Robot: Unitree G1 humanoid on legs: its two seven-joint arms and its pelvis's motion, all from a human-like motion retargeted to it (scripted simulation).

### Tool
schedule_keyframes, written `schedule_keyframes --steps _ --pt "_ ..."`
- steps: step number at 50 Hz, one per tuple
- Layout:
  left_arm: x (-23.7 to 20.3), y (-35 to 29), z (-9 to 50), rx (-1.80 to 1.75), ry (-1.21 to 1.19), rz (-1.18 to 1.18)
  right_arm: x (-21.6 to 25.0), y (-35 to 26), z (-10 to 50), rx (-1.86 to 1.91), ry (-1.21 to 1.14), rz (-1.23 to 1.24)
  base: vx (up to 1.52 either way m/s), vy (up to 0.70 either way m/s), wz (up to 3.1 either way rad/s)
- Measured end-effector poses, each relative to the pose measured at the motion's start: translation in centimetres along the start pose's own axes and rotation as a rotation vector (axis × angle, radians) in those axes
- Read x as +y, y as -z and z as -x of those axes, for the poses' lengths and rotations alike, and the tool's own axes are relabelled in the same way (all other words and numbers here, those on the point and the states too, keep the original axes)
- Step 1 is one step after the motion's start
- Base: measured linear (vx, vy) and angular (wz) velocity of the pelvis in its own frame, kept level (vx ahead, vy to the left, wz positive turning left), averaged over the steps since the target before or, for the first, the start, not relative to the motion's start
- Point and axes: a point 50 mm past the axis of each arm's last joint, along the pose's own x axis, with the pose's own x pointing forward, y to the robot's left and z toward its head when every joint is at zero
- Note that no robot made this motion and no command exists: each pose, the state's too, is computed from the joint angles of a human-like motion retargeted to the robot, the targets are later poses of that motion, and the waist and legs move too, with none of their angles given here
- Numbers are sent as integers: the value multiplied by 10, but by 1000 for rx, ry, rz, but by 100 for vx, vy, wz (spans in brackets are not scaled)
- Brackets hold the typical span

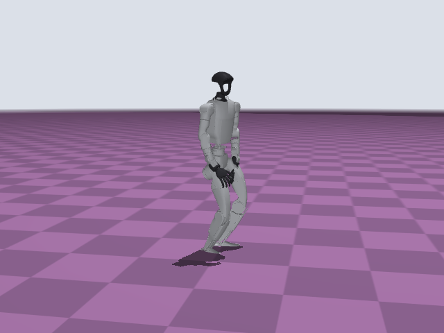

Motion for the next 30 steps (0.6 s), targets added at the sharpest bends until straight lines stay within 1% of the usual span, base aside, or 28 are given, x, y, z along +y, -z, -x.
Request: schedule_keyframes --steps 7,15,22,30 --pt "25 -6 0 -41 -165 81 -2 11 6 13 50 25 -6 -17 -220" --pt "50 -15 2 -85 -300 152 -9 8 5 -32 96 43 -9 -10 -190" --pt "58 -28 1 -131 -306 147 -23 -8 -3 -120 125 65 -7 4 -128" --pt "67 -42 1 -160 -295 115 -42 -37 -17 -228 189 83 -4 15 -84"
